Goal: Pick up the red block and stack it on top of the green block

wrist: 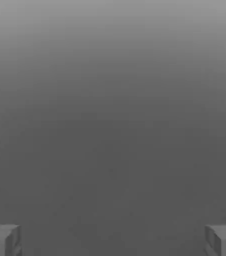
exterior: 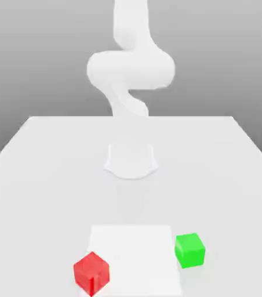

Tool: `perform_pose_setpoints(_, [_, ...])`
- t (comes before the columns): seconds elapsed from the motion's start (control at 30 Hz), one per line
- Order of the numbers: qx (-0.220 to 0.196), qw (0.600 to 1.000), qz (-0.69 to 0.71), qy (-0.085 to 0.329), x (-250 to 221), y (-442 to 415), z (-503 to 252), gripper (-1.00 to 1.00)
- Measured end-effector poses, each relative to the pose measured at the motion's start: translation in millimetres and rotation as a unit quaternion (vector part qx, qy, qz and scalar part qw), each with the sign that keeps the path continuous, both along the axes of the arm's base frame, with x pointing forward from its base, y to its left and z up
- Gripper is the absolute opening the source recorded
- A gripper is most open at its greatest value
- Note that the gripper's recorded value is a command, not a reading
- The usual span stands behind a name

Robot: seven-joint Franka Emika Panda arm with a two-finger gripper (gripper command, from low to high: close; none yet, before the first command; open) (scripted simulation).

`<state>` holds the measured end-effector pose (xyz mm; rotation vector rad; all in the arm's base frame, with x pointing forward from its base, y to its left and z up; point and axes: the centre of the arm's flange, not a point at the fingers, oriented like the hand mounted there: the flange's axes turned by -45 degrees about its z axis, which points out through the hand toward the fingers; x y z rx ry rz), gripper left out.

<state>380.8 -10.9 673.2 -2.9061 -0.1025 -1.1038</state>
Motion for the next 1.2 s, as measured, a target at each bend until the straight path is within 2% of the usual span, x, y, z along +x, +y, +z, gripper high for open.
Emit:
perform_pose_setpoints(0.2, [-0.014,0.992,0.095,0.083,68,-16,-106,0.0])
perform_pose_setpoints(0.43, [-0.044,0.966,0.191,0.168,110,-25,-239,0.0])
perform_pose_setpoints(0.63, [-0.084,0.932,0.263,0.235,115,-37,-348,0.0])
perform_pose_setpoints(0.87, [-0.149,0.877,0.337,0.309,93,-63,-453,0.0])
perform_pose_setpoints(1.03, [-0.159,0.868,0.347,0.317,90,-67,-511,0.0])
perform_pose_setpoints(1.07, [-0.158,0.868,0.347,0.318,89,-68,-522,-1.0])
perform_pose_setpoints(1.2, [-0.158,0.868,0.347,0.319,89,-67,-522,-1.0])
